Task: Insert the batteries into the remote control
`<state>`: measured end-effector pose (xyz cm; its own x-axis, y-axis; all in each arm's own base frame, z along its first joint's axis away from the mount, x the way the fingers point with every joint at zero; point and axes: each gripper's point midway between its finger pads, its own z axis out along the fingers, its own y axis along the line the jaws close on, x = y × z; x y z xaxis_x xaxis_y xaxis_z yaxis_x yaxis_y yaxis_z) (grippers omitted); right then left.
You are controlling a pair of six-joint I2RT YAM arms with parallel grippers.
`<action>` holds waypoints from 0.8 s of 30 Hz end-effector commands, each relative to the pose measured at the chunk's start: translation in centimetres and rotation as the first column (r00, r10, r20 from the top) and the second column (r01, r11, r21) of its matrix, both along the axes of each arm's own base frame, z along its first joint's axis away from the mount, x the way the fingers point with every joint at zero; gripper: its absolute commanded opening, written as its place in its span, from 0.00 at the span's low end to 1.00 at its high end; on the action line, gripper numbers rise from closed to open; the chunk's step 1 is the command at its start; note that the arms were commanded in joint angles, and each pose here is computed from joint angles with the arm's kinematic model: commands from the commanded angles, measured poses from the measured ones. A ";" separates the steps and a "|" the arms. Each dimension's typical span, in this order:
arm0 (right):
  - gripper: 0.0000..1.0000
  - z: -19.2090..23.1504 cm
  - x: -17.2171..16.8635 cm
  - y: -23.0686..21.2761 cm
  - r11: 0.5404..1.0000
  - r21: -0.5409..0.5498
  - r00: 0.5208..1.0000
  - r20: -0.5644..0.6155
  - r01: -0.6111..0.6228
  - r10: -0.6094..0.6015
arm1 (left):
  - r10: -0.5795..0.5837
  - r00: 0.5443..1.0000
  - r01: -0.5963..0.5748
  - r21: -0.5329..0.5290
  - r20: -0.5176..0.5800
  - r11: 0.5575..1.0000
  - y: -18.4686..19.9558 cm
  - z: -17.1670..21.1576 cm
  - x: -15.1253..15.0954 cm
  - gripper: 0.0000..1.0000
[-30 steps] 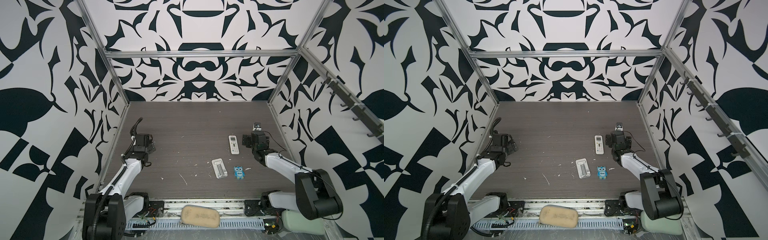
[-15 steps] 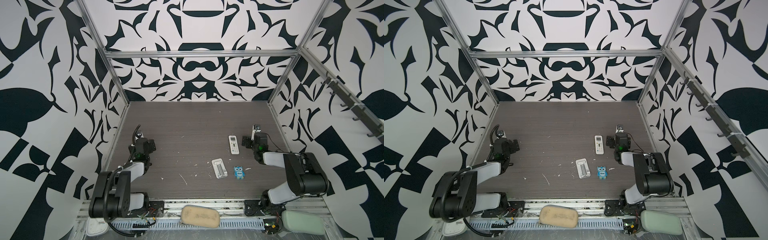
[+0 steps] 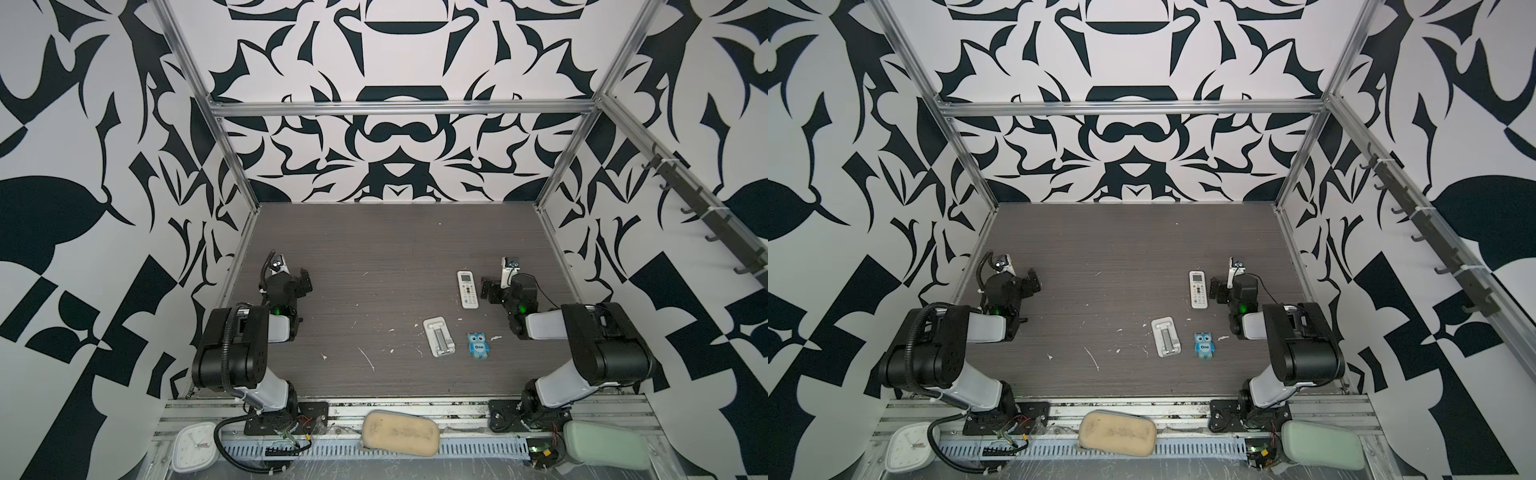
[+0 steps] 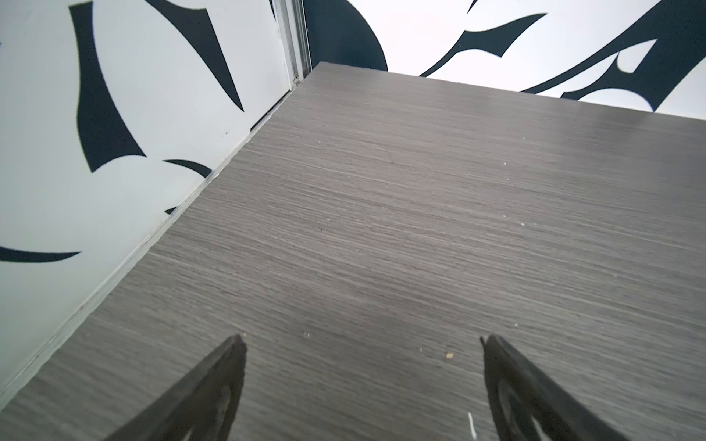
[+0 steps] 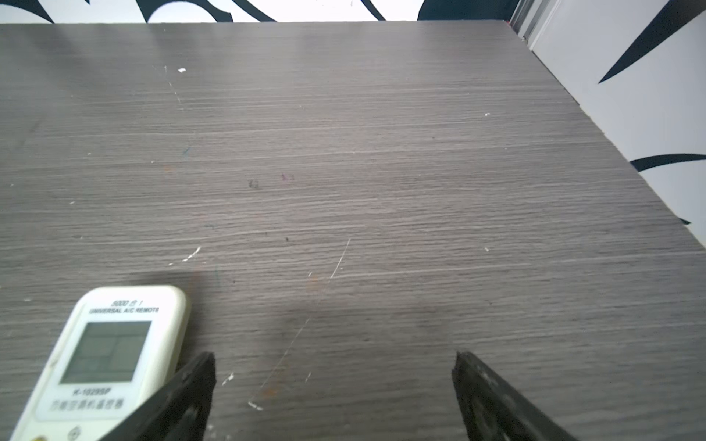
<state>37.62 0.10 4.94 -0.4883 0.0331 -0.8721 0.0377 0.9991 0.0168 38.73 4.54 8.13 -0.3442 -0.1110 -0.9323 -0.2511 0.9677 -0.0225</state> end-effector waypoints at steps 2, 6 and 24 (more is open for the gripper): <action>1.00 2.8 1.3 0.3 1.000 -0.013 0.993 0.114 -0.009 0.010 | -0.009 0.999 0.009 -0.005 0.050 1.000 -0.1 1.1 0.4 0.99; 1.00 2.7 1.3 0.3 1.000 -0.016 0.994 0.110 -0.007 0.009 | -0.008 0.999 0.009 -0.005 0.050 1.000 -0.1 1.1 0.4 0.99; 1.00 2.8 1.2 0.3 1.000 -0.021 0.993 0.115 -0.005 0.008 | -0.010 0.999 0.010 -0.011 0.037 1.000 -0.1 0.8 0.6 0.99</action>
<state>38.23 0.49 6.15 -0.4399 0.0128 -0.8979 0.0211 0.9998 0.0039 38.91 4.34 8.46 -0.3314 -0.1112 -0.9369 -0.2398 0.9704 -0.0304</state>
